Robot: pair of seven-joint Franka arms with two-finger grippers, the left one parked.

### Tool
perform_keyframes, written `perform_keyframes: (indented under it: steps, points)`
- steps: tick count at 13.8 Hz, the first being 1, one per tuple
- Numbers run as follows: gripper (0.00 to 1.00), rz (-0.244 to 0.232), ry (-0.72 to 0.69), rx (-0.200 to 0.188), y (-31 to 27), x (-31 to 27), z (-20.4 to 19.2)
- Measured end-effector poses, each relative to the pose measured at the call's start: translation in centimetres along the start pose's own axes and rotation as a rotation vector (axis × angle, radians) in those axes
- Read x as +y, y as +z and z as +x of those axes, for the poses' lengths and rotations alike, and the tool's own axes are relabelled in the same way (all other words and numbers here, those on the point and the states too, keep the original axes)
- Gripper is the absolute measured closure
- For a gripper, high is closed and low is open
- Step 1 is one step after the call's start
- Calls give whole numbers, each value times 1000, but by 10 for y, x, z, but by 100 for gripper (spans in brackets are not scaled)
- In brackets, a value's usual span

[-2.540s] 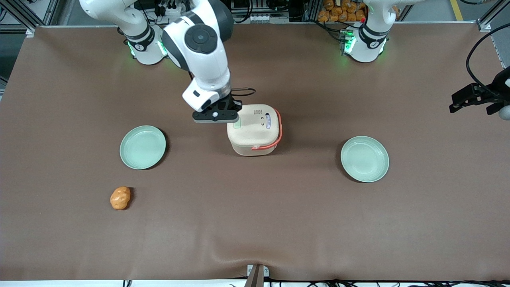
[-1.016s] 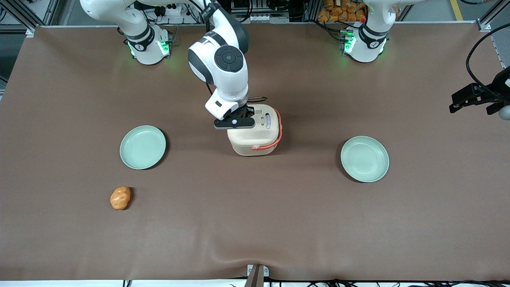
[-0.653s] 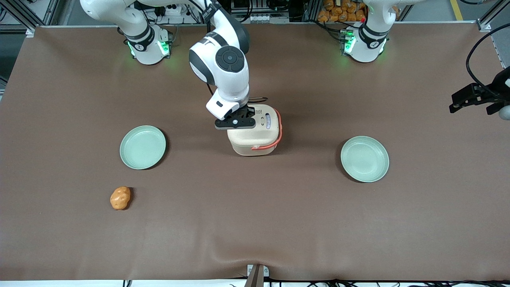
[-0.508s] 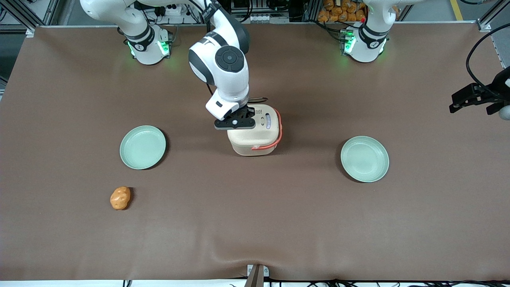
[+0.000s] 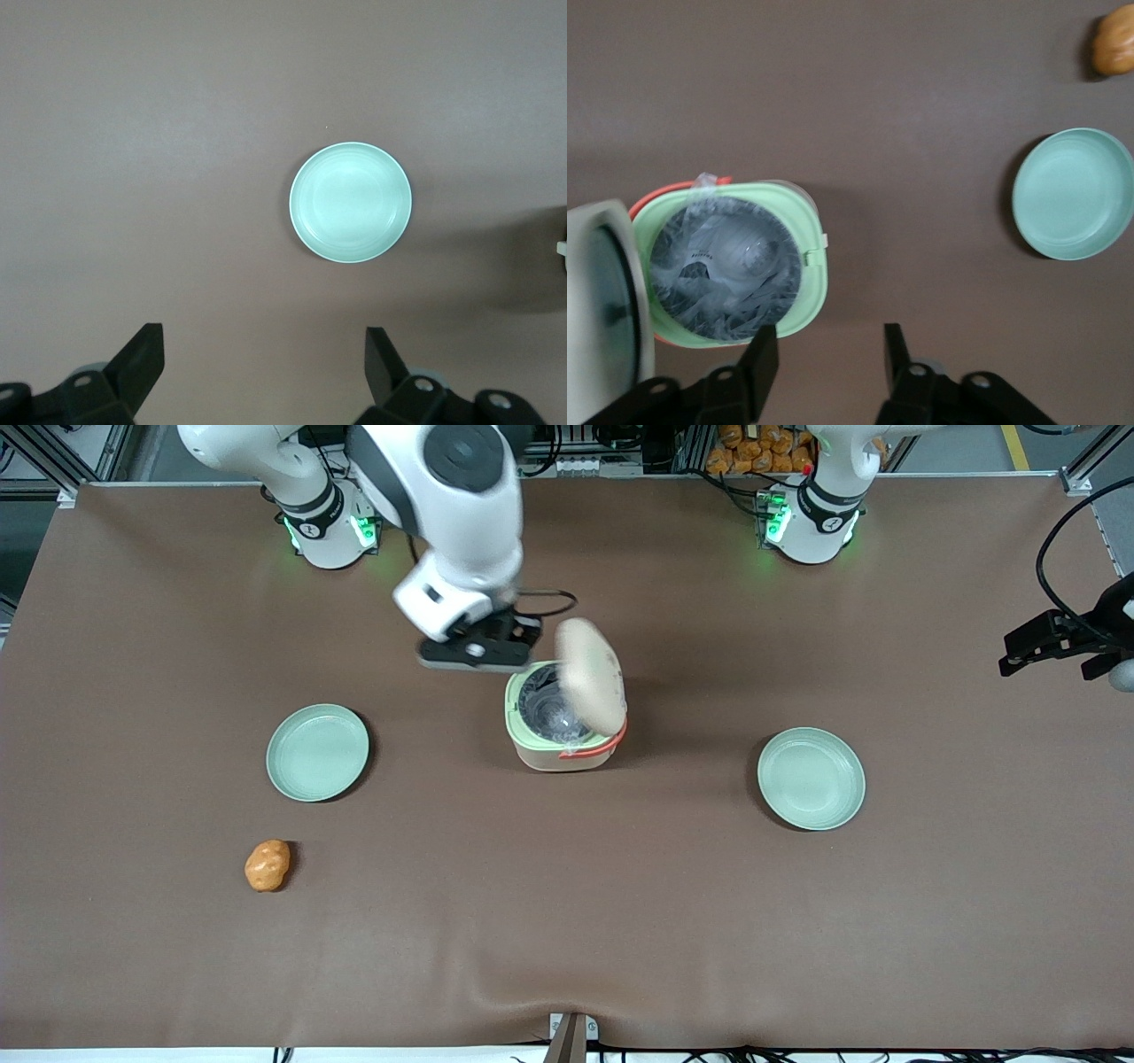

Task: Press rice cooker button with right arm
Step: 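Lift the right gripper away as the lid springs open, retreating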

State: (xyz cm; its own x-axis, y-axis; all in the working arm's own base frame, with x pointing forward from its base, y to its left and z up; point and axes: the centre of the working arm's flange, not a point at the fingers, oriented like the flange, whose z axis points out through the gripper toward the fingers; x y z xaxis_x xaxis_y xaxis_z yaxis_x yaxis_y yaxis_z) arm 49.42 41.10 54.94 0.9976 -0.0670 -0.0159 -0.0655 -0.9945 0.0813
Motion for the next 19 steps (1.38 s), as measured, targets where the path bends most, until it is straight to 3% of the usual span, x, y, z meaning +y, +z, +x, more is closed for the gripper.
perform_keyframes:
  steps: [3, 4, 7, 19]
  points:
    - [6, 1, 106, -18, -38, 74, 22]
    - [0, 5, 135, -20, -47, 95, 28]
    - [0, 11, 177, -26, -67, 141, 36]
    - [0, 33, 45, -27, -89, 270, 68]
